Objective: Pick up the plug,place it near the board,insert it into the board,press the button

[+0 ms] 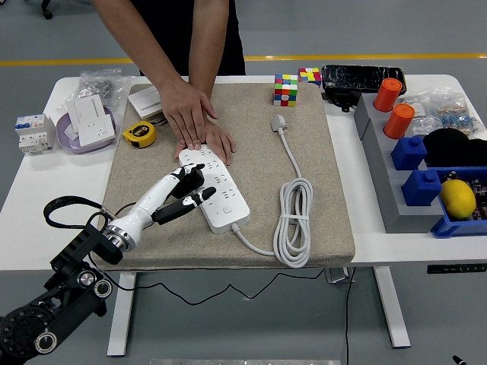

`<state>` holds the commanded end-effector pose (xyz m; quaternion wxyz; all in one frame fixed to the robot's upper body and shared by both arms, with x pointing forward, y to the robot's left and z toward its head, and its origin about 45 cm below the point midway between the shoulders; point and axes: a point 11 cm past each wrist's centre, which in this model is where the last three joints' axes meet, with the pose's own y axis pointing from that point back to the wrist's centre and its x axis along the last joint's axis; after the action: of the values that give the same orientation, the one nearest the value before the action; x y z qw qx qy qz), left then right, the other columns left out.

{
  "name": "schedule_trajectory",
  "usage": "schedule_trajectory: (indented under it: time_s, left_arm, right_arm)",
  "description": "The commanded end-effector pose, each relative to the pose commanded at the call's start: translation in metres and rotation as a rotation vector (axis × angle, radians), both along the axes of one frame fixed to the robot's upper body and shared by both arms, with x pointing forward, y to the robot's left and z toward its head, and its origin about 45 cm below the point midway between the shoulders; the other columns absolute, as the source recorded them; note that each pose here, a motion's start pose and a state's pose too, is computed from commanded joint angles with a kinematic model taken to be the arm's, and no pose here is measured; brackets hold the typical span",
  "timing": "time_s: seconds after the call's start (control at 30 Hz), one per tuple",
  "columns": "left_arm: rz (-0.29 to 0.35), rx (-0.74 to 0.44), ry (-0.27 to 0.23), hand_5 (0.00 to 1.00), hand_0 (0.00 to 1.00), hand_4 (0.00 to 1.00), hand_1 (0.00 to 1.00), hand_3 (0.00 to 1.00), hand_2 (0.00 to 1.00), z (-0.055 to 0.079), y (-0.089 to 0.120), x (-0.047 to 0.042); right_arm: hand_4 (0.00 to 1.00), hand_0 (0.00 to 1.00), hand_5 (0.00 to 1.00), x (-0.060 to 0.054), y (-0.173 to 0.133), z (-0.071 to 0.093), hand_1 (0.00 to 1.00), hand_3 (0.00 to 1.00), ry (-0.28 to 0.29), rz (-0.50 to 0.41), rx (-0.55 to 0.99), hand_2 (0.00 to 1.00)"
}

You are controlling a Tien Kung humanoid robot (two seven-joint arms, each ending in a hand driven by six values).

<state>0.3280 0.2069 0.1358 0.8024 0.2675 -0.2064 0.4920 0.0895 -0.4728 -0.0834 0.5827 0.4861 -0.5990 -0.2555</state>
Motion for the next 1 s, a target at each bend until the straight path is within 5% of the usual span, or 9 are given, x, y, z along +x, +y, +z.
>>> schedule_trajectory:
  time_s: [1.0]
  left_arm:
    - [-0.077, 0.078, -0.025, 0.998, 0.998, 0.998, 0.998, 0.943, 0.96, 0.003, -0.023, -0.0043]
  right_arm:
    - [0.998, 0.976, 0.998, 0.002, -0.002, 0.001, 0.931, 0.882, -0.004, -0.002, -0.005, 0.866]
